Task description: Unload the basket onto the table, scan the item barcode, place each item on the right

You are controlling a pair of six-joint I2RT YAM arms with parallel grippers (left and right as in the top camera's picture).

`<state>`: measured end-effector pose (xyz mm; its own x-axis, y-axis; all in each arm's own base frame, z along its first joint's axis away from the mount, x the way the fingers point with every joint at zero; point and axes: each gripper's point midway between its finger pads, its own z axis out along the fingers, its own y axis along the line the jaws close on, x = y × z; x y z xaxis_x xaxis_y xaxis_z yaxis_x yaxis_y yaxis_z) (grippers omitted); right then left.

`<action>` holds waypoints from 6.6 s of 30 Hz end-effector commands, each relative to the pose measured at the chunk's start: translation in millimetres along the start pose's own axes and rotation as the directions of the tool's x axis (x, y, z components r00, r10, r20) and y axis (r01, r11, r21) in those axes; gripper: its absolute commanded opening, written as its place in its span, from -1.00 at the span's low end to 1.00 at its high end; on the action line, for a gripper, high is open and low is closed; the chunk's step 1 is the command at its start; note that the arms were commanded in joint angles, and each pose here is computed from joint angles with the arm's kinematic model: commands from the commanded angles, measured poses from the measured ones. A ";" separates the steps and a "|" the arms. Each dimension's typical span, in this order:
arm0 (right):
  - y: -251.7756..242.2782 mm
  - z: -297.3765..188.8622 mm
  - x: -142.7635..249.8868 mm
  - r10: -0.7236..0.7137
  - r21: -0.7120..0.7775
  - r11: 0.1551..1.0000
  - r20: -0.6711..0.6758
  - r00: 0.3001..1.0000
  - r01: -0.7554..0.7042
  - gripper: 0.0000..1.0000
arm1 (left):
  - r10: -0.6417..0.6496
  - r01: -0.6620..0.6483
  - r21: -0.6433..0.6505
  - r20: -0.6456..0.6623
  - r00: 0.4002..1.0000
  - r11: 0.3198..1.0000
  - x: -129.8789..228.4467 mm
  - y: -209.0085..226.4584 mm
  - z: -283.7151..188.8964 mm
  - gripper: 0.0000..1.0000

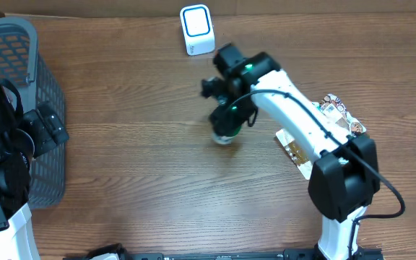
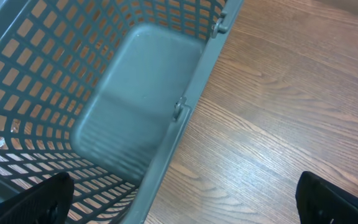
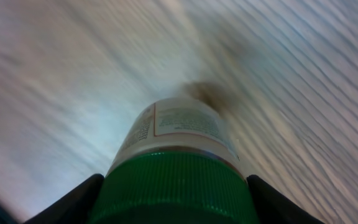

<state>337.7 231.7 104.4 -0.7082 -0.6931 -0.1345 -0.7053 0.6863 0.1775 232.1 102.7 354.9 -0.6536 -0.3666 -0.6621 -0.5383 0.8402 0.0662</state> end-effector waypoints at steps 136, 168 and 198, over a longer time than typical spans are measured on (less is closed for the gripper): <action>-11.2 -100.0 170.5 -0.196 0.229 0.927 0.971 0.134 -0.299 1.00 | -0.027 0.027 -0.011 0.010 1.000 1.000 -4.9 2.1 -0.8 0.99; -45.7 -104.7 186.3 -0.178 0.228 0.835 0.973 0.145 -0.501 1.00 | -0.026 0.026 -0.010 0.010 1.000 1.000 -4.9 2.0 -0.9 0.99; -45.7 -104.7 186.3 -0.178 0.228 0.835 0.973 0.145 -0.501 1.00 | -0.029 0.029 -0.008 0.020 0.999 1.000 39.6 15.1 -14.0 1.00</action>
<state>240.5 51.4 175.1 -0.0100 -0.0126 -0.9999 -0.2586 0.9659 -0.0096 209.7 97.3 349.7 -0.6417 -0.3637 -0.6752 -0.5394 0.8399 0.0603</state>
